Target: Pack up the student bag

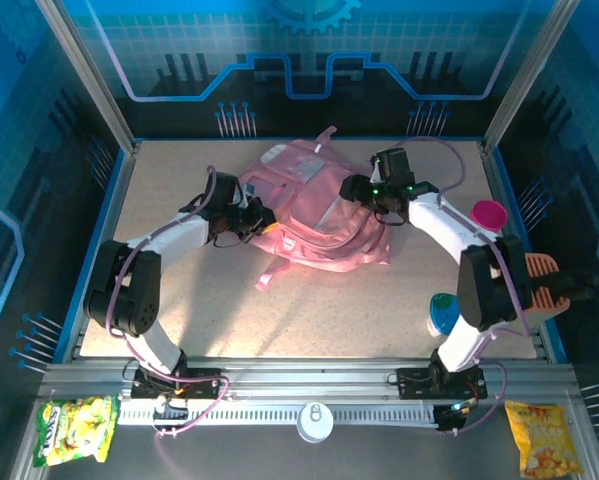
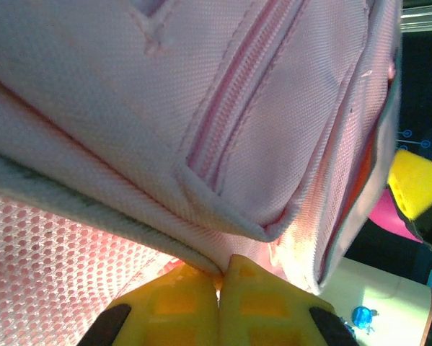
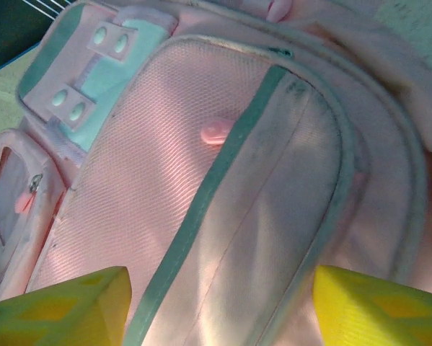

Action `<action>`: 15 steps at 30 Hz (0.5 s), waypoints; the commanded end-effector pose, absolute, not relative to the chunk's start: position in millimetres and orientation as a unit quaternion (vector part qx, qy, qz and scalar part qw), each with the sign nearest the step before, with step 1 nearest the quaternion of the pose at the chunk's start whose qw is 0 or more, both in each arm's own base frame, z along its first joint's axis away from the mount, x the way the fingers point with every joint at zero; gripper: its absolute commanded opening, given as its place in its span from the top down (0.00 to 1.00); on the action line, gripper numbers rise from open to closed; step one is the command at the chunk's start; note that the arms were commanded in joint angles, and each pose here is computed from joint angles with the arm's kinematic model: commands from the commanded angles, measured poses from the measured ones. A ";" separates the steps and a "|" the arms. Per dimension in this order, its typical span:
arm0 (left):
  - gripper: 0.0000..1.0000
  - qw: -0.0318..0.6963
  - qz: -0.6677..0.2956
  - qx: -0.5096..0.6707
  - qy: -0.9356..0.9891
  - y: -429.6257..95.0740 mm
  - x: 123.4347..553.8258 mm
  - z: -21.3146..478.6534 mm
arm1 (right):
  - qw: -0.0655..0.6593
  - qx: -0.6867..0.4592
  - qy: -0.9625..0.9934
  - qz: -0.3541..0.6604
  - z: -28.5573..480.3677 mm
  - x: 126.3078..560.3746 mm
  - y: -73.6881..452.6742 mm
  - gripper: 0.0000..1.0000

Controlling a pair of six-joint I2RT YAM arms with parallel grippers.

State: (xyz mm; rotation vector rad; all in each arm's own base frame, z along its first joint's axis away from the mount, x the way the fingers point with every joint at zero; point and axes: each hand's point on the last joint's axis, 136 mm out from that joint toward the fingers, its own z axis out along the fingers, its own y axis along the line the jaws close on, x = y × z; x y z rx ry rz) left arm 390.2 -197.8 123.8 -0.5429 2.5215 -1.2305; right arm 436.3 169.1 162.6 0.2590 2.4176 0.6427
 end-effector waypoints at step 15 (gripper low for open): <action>1.00 0.143 -0.498 -0.141 0.844 -256.8 381.0 157.3 | 0.334 0.051 0.912 0.232 146.3 310.9 288.1 0.53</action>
